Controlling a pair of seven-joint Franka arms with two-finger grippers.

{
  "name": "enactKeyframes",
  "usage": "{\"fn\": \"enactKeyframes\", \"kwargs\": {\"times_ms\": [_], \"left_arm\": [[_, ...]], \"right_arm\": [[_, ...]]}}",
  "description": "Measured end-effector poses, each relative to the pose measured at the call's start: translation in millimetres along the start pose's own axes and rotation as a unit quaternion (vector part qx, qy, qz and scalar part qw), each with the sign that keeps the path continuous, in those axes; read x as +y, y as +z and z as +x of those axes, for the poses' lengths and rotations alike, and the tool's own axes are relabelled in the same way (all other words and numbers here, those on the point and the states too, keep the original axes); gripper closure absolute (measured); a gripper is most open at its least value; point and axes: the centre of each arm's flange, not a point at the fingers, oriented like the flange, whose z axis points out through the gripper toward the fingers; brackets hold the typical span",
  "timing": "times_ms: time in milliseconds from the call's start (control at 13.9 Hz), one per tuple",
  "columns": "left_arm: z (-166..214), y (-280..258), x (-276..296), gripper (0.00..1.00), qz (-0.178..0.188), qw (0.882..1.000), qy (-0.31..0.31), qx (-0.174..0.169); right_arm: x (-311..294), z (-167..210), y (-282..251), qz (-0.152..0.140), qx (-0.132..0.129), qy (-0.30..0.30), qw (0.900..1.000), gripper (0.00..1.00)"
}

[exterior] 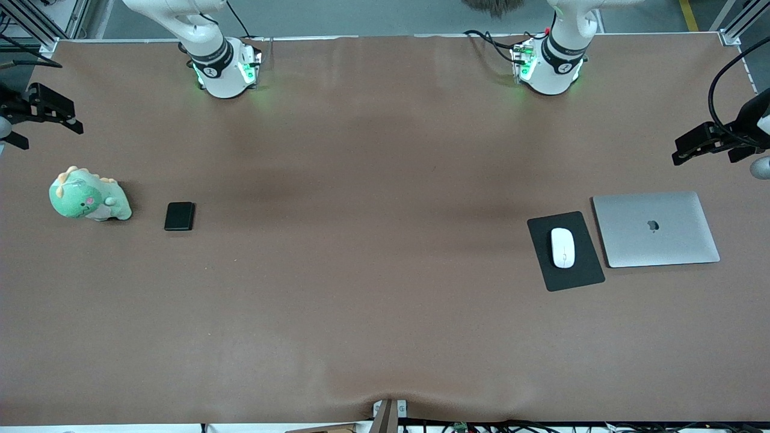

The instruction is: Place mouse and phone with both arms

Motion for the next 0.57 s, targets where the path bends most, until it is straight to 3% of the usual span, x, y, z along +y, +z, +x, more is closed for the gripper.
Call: {"fn": "enactKeyframes", "kwargs": {"times_ms": [574], "left_arm": [[-0.1,0.4,9.5,0.0,0.0,1.0,0.005,-0.001]], "right_arm": [[3.0,0.4,-1.2,-0.003,0.006,0.003,1.0,0.0]]}}
